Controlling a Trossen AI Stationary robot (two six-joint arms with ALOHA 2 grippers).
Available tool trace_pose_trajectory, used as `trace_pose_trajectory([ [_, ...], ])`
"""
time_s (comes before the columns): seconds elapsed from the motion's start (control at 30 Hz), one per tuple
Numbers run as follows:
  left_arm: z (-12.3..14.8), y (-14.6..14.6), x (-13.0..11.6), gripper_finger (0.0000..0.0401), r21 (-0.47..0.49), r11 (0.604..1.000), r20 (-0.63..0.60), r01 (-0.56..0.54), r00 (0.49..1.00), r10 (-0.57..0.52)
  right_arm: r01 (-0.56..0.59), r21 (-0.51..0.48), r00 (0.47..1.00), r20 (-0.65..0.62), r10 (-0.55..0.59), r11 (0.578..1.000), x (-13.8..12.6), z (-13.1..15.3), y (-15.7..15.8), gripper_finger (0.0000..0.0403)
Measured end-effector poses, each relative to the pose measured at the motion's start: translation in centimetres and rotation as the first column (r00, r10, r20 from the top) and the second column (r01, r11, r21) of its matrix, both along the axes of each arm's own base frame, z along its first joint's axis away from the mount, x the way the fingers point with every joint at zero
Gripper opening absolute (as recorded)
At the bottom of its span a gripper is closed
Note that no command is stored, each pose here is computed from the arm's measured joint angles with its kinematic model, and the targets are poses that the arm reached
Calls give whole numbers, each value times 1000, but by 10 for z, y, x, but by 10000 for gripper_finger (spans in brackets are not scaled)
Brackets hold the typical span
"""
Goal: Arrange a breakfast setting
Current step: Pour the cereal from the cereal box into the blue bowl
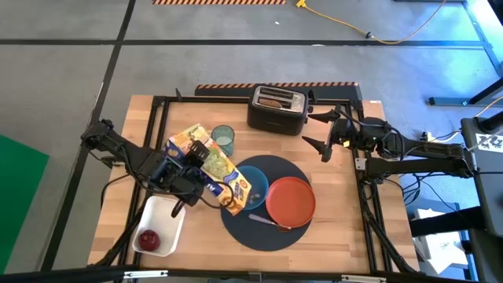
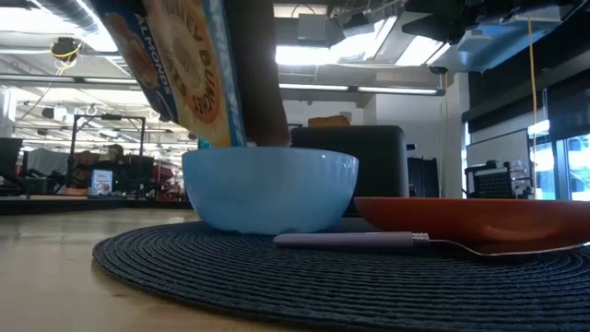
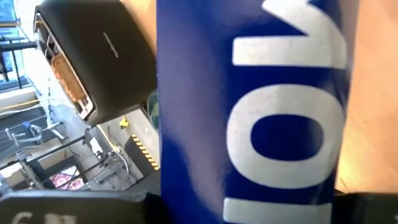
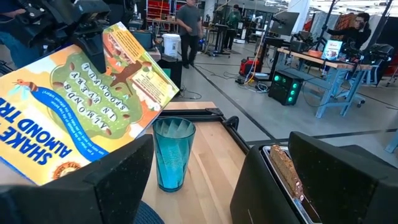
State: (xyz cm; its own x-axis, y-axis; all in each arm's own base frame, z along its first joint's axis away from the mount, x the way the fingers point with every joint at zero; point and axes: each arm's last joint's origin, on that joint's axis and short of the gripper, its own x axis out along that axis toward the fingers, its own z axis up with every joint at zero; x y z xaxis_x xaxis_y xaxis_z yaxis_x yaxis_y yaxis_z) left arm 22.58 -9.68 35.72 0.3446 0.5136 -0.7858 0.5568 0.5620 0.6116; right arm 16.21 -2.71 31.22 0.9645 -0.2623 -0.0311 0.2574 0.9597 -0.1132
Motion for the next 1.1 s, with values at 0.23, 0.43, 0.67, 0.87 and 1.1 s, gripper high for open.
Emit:
trace_pose_trajectory([
  [0.23,-2,1,0,120,10,1000,-5,-5,1000,5,0,0,1000,0,0,1000,0,0,0,363],
  [0.43,-1,2,-1,120,9,1000,-2,-8,1000,8,-1,0,1000,0,1,1000,0,0,0,363],
  [0.67,-2,2,0,120,11,1000,-5,-9,1000,9,-1,0,1000,0,1,1000,0,0,0,363],
  [0.87,-3,4,1,120,14,1000,-10,-17,1000,17,-1,0,1000,0,1,1000,0,0,0,363],
  [1.1,-5,3,2,120,9,1000,-16,-18,1000,18,-2,0,1000,0,2,1000,0,0,0,363],
])
